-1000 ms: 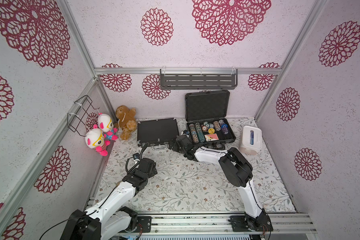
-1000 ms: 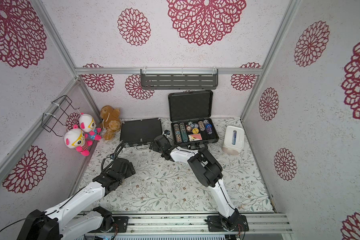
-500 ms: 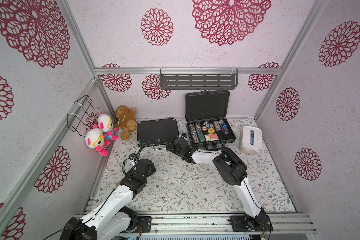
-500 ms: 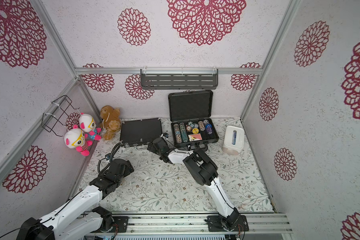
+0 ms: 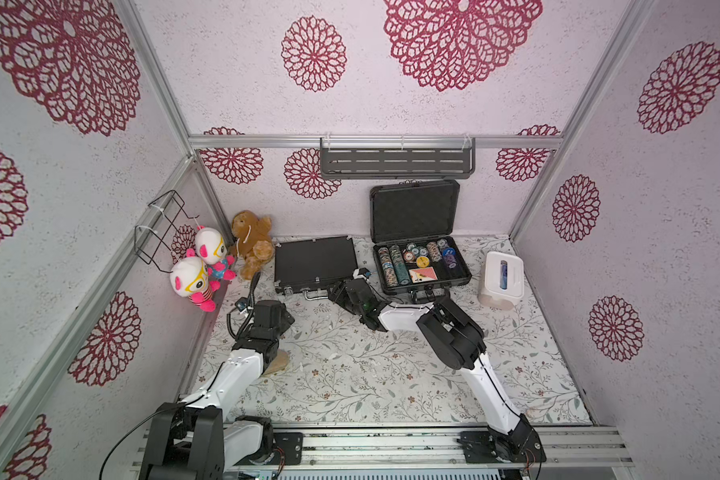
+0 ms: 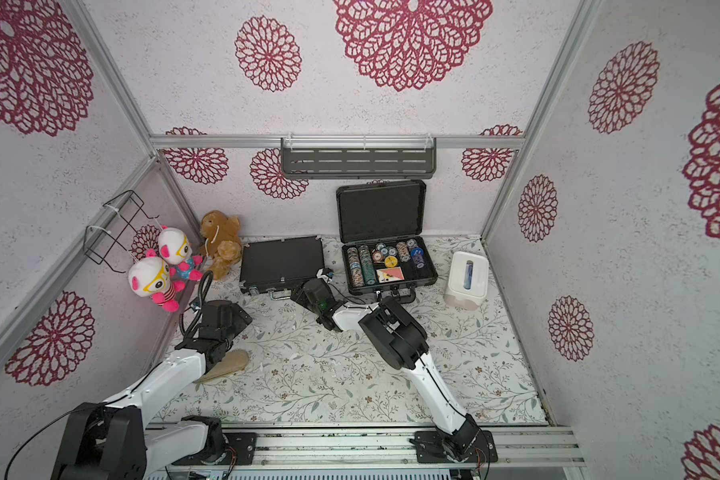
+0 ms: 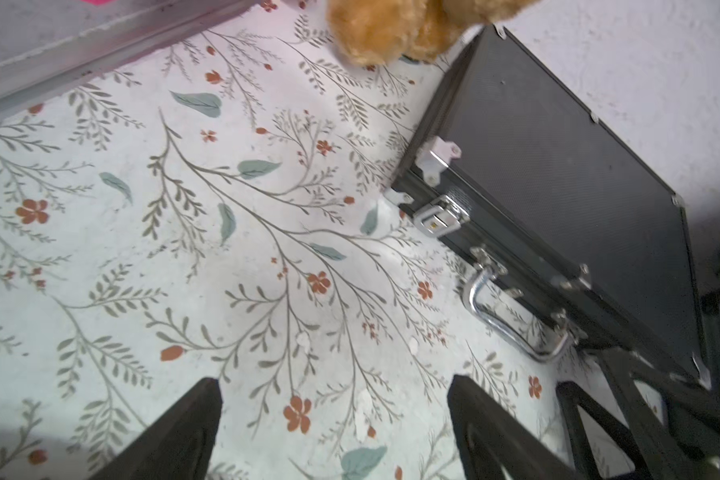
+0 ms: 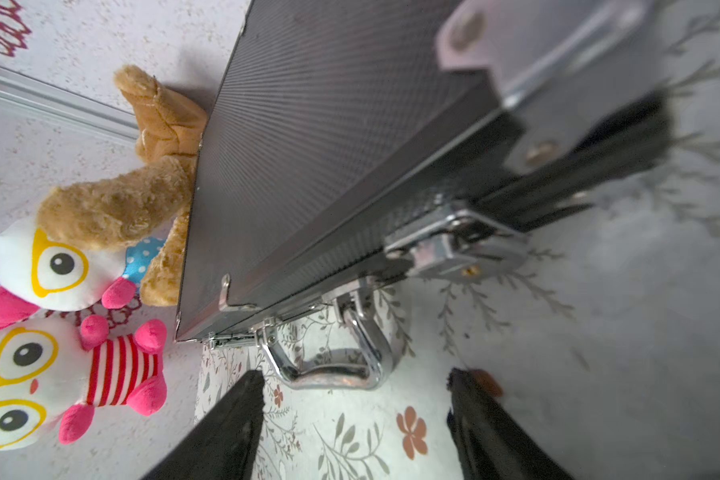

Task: Open the poker set cases
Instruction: Pick up the poker set case from the center of the board.

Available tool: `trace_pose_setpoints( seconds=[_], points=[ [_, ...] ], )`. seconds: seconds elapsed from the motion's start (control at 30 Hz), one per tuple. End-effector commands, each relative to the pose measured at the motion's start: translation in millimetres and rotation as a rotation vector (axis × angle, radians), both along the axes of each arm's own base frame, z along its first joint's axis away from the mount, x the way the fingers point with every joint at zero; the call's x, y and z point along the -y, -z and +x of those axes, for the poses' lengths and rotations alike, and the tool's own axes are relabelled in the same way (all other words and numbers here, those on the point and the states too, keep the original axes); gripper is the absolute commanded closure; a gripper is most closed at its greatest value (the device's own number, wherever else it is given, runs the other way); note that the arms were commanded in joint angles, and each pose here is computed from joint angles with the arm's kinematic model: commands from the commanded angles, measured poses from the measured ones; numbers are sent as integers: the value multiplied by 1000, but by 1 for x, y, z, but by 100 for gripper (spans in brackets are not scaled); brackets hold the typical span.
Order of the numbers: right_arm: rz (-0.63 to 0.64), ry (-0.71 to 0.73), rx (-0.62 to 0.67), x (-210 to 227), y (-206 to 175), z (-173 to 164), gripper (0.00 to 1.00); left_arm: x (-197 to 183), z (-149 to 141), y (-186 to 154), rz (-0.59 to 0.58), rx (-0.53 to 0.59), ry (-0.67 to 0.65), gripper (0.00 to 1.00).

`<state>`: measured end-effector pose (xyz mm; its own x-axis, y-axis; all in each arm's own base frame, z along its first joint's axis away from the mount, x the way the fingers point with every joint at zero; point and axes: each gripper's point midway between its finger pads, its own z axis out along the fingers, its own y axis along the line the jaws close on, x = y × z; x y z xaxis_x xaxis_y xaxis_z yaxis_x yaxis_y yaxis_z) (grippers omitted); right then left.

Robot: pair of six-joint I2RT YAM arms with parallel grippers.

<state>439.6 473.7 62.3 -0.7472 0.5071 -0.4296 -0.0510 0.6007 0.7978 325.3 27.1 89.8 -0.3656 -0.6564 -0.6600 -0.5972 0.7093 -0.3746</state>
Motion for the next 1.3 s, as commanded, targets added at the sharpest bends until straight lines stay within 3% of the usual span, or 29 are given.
trace_pose_setpoints(
  seconds=[0.0, 0.2, 0.63, 1.0, 1.27],
  points=[
    [-52, -78, -4, -12, 26, -7, 27, -1, 4, -9, -65, 86, -13, 10],
    [-37, -86, -1, -21, 36, -2, 27, -1, 3, -30, -96, 199, -21, 11],
    [158, -20, 63, -24, 10, -11, 36, 7, 11, -26, -130, 174, 4, 12],
    [149, 2, 26, -28, 27, -18, 37, 7, 7, -32, -135, 207, 2, 15],
    [164, 120, -55, -17, 49, -12, 42, 5, 3, -37, -128, 222, -6, 15]
  ],
)
